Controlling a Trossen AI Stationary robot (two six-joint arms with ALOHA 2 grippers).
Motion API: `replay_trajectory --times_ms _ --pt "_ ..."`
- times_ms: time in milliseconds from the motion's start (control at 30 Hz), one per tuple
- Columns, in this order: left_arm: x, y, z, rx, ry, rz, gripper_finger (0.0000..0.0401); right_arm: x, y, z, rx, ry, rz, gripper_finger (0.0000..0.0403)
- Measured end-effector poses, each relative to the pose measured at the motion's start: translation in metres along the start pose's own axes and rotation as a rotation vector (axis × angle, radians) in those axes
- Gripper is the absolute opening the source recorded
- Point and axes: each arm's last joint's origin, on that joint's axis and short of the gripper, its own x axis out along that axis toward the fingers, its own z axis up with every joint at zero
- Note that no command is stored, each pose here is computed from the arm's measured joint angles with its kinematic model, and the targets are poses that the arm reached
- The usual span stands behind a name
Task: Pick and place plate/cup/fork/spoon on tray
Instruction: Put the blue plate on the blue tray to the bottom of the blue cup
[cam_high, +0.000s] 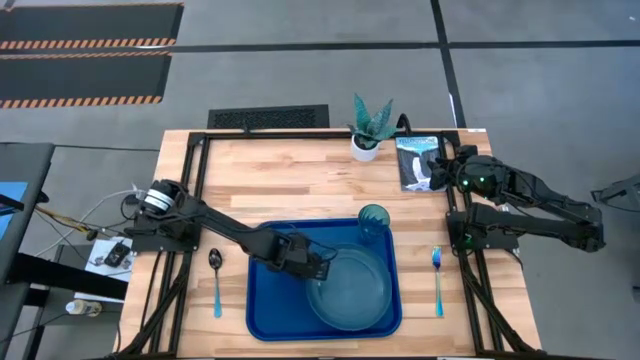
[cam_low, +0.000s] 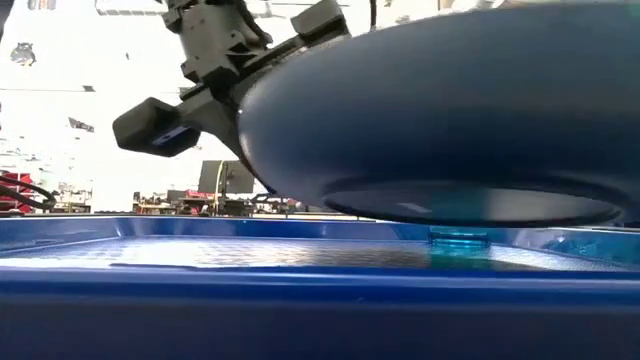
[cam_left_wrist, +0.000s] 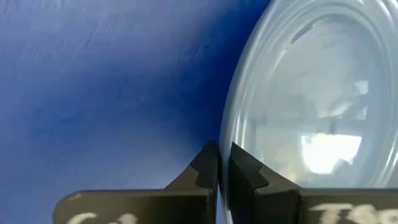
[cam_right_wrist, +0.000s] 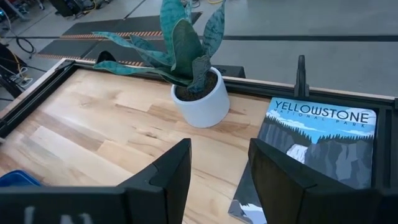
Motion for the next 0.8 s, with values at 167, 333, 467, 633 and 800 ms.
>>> replay_trajectory --times_ms 167,333,467,633,800 --pt "-0.0004 0.0 0.0021 0.007 -0.056 0.039 0.0 -0.0001 -0.0001 -0.0001 0.0 0.001 0.0 0.0185" --pt "-0.0005 -0.0016 0.0026 0.004 -0.057 0.026 0.0 0.0 -0.001 -0.0015 -0.008 0.016 -0.008 0.0183" --pt "-0.0006 -0.0021 0.003 0.003 -0.057 0.022 0.0 0.0 -0.0012 -0.0018 -0.009 0.018 -0.01 0.0184" --pt "-0.0006 -0.0024 0.0032 0.005 -0.061 0.018 0.0 0.0 -0.0012 -0.0017 -0.009 0.018 -0.01 0.0184" --pt "0.0083 -0.0017 0.0014 -0.007 -0.053 0.021 0.0 -0.0001 -0.0013 -0.0018 -0.01 0.018 -0.009 0.0182"
